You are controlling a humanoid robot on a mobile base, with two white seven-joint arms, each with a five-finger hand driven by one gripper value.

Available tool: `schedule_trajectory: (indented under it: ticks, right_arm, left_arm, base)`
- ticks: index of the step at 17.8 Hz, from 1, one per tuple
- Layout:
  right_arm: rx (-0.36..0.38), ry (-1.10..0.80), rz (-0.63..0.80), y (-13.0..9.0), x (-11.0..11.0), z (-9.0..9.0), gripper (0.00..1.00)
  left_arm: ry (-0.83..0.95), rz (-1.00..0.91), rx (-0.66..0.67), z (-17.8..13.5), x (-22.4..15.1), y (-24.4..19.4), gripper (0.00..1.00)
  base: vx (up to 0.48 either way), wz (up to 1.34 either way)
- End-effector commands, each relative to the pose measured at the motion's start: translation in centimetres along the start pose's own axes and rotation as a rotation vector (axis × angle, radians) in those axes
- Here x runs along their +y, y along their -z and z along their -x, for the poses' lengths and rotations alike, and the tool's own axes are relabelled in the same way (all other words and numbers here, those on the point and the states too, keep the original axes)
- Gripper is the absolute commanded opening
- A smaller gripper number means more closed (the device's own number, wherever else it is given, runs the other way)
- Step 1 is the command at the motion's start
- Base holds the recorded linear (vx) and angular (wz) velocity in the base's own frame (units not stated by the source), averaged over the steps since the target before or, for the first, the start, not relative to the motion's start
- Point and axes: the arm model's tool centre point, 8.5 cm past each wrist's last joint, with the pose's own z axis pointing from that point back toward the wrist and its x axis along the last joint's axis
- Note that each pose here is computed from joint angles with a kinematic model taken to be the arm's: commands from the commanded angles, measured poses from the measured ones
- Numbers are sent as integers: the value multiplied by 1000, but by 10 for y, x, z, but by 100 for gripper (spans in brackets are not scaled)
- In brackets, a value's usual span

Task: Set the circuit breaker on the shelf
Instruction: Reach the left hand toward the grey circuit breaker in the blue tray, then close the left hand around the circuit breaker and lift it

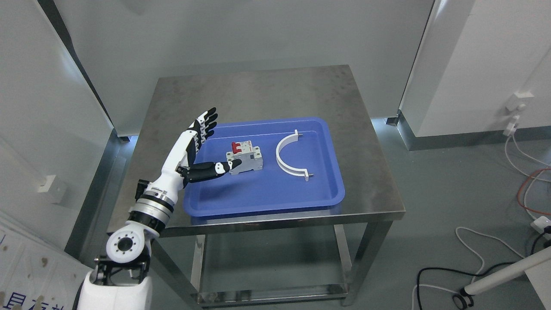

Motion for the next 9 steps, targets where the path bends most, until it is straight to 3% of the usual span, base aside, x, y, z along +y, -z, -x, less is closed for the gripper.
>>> schedule_trajectory:
  ticks: [1, 9]
  right_arm:
    - [-106, -7, 11, 1, -9, -11, 100]
    - [-106, -7, 11, 1, -9, -11, 100]
  left_arm:
    - [303, 211, 139, -2, -36, 33, 96]
    - [398, 158, 273, 28, -14, 33, 93]
  base:
    - [0, 0]
    - [0, 0]
